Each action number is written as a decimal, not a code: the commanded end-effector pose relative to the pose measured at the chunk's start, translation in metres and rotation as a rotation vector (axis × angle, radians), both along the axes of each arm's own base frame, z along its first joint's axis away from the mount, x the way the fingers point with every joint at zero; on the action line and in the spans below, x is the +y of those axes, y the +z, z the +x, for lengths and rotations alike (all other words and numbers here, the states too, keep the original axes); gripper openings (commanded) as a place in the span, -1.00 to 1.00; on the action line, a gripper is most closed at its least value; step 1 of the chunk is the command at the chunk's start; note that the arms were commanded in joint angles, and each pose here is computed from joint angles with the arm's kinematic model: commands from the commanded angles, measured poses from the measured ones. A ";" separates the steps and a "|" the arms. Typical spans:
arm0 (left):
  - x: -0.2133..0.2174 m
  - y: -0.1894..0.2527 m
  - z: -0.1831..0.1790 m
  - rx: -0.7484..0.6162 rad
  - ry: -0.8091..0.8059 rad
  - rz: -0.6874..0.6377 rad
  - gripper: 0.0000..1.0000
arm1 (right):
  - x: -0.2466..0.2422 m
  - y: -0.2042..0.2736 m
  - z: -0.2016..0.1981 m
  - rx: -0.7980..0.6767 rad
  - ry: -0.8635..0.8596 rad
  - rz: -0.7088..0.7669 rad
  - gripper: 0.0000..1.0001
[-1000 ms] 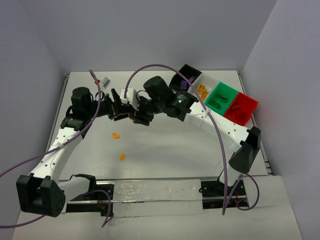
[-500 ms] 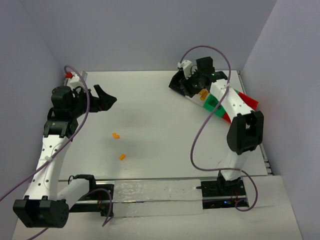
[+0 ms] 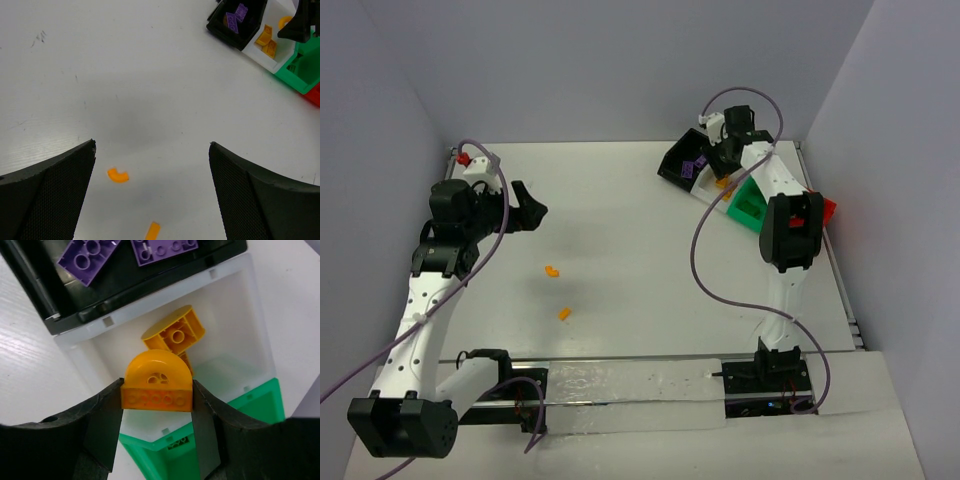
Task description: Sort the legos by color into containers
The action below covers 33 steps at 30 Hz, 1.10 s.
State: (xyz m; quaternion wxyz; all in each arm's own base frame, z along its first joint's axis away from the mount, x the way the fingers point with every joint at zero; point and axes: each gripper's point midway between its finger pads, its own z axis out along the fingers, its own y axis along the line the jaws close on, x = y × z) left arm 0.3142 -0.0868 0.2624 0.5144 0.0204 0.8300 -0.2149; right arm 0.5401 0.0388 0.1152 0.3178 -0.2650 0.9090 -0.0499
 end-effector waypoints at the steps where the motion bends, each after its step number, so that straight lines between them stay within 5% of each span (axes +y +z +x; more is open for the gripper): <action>1: 0.004 0.004 -0.001 -0.026 0.006 0.023 0.99 | -0.014 0.022 0.023 -0.084 -0.054 -0.028 0.00; 4: 0.003 0.002 0.000 -0.014 0.004 0.025 0.98 | -0.018 0.019 0.027 -0.076 -0.071 -0.045 0.53; 7: 0.005 0.003 0.000 -0.018 0.008 0.032 0.98 | -0.014 0.024 0.023 -0.075 -0.063 -0.026 0.76; 16: -0.007 -0.001 -0.003 0.023 -0.119 0.072 0.98 | 0.041 0.087 -0.029 -0.116 0.120 0.114 0.82; 19: -0.020 -0.019 -0.015 0.062 -0.276 0.112 0.75 | 0.074 0.100 -0.060 -0.127 0.212 0.150 0.82; 27: 0.007 -0.145 -0.044 0.356 -0.467 0.459 0.49 | 0.123 0.114 -0.115 -0.095 0.298 0.265 0.82; 33: 0.002 -0.181 -0.042 0.504 -0.397 0.470 0.31 | 0.127 0.117 -0.131 -0.092 0.289 0.304 0.82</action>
